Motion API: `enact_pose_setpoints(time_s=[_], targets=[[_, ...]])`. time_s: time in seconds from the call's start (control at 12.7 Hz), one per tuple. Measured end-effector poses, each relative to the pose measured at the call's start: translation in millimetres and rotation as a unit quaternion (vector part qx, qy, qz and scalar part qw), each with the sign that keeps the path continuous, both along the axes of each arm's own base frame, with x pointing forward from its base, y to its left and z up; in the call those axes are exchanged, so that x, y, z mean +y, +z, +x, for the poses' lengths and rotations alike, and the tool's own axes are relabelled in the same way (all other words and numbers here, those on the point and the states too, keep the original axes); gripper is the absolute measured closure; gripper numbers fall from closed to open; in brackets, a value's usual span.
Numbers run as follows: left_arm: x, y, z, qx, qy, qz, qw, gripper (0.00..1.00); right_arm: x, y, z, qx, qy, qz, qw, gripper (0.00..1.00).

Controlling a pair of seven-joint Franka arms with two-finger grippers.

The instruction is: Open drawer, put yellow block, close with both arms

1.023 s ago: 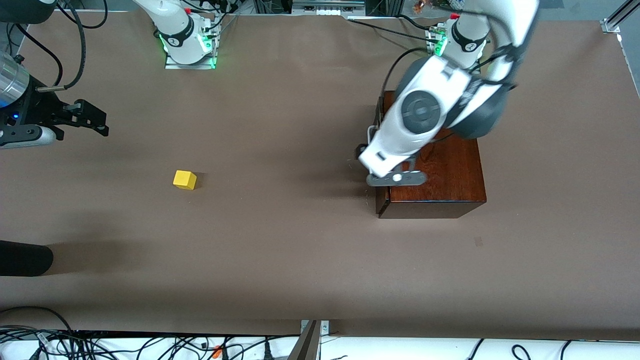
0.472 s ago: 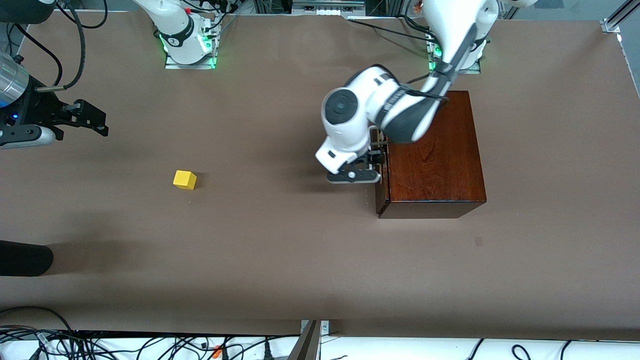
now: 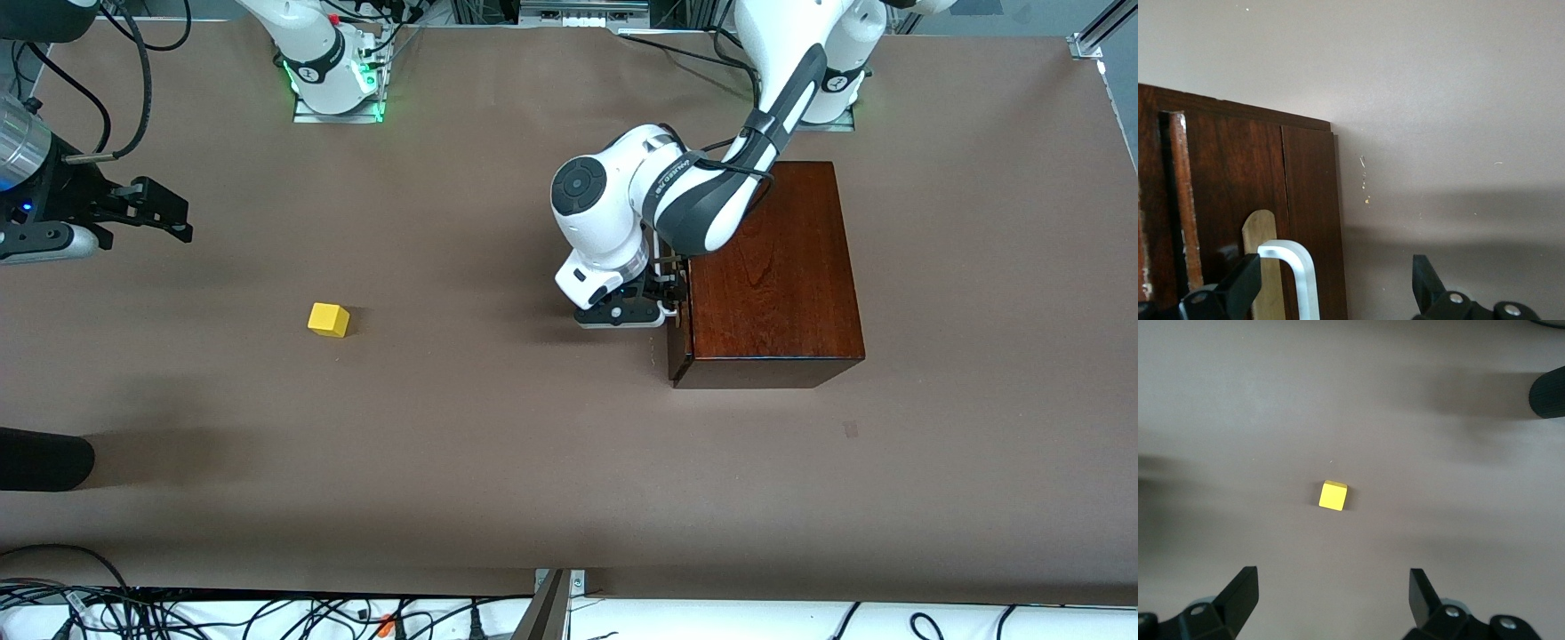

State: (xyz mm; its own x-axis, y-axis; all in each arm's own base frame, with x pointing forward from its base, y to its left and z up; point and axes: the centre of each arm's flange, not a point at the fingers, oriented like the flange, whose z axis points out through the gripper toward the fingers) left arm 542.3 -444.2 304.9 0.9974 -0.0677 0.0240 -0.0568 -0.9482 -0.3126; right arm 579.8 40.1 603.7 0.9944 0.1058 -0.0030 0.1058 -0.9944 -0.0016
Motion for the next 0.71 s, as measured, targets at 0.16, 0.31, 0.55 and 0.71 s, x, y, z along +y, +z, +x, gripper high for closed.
enact_pose_setpoints(time_s=[0.16, 0.31, 0.55, 0.71], targets=[[1.9, -6.0, -2.7, 0.009, 0.001, 0.009, 1.000, 0.00, 0.0, 0.0, 0.0, 0.000, 0.000, 0.000, 1.000, 0.00], [2.5, -8.0, -5.0, 0.014, 0.002, 0.015, 1.000, 0.00, 0.0, 0.0, 0.0, 0.000, 0.000, 0.000, 1.000, 0.00], [1.5, -9.3, -7.0, 0.018, 0.002, 0.015, 1.000, 0.00, 0.0, 0.0, 0.0, 0.000, 0.000, 0.000, 1.000, 0.00], [-0.4, -11.8, -10.2, 0.025, 0.003, 0.013, 1.000, 0.00, 0.0, 0.0, 0.0, 0.000, 0.000, 0.000, 1.000, 0.00]])
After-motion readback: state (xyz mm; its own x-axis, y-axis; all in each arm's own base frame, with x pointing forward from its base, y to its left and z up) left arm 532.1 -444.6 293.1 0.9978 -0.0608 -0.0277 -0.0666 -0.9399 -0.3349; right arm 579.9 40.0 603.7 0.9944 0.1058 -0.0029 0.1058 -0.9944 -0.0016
